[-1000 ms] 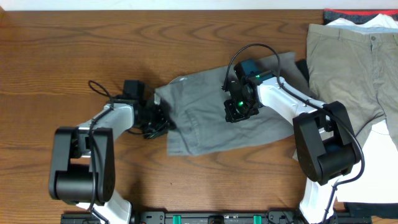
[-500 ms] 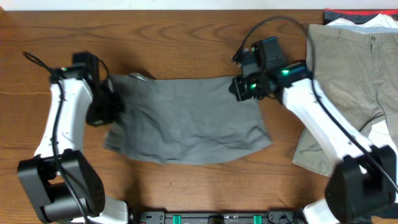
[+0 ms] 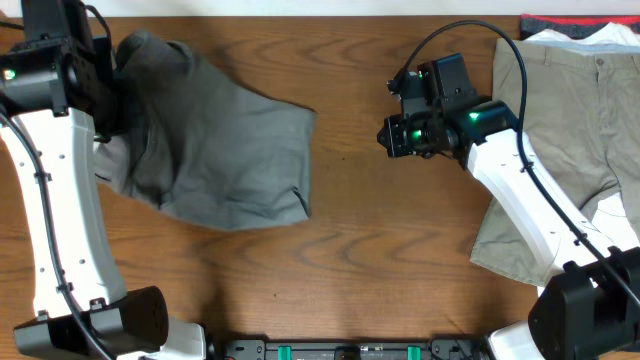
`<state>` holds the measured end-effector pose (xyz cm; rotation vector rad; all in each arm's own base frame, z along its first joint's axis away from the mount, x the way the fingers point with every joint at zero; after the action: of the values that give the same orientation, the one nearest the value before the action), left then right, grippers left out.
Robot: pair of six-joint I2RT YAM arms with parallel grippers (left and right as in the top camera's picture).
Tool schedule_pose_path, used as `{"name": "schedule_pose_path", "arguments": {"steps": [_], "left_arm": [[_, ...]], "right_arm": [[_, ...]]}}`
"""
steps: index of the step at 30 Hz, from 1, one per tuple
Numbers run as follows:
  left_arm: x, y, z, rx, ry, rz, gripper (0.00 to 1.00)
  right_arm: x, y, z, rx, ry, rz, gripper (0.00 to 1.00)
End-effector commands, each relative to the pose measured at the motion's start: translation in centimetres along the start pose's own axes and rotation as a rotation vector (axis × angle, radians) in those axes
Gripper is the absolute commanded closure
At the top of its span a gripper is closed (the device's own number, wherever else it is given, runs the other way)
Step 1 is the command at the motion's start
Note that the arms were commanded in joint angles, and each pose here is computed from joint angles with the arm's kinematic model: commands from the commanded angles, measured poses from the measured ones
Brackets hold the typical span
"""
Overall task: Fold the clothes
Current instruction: 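Fold the shorts' left half over toward the right with the left gripper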
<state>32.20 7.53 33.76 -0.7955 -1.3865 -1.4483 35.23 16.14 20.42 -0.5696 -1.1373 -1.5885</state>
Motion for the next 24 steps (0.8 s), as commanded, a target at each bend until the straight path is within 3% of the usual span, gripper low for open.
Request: {"name": "schedule_pose_path", "arguments": {"steps": [1, 10, 18, 24], "left_arm": [[-1.5, 0.5, -0.4, -0.064, 0.025, 0.046, 0.94], [-7.6, 2.1, -7.1, -0.126, -0.023, 0.169, 0.94], [-11.2, 0.4, -15.9, -0.108, -0.176, 0.339, 0.94], [-12.6, -1.6, -19.8, -0.164, -0.173, 0.433, 0.94]], "right_arm": [[0.3, 0.3, 0.0, -0.014, -0.002, -0.011, 0.89], [0.3, 0.2, -0.1, -0.015, -0.003, -0.009, 0.89], [0.3, 0.2, -0.4, -0.012, -0.029, -0.013, 0.88], [0.3, -0.1, -0.8, 0.003, -0.065, 0.000, 0.87]]}}
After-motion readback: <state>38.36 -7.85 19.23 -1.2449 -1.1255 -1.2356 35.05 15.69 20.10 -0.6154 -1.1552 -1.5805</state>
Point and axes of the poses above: each gripper's point midway between its finger pads, its own x axis back along the fingers, its own z axis along the line the jaws close on, y = z × x, the point moved 6 cm from there along x, back along the fingers, and after that the axes turned 7 degrees about -x, right-handed, at the moved point
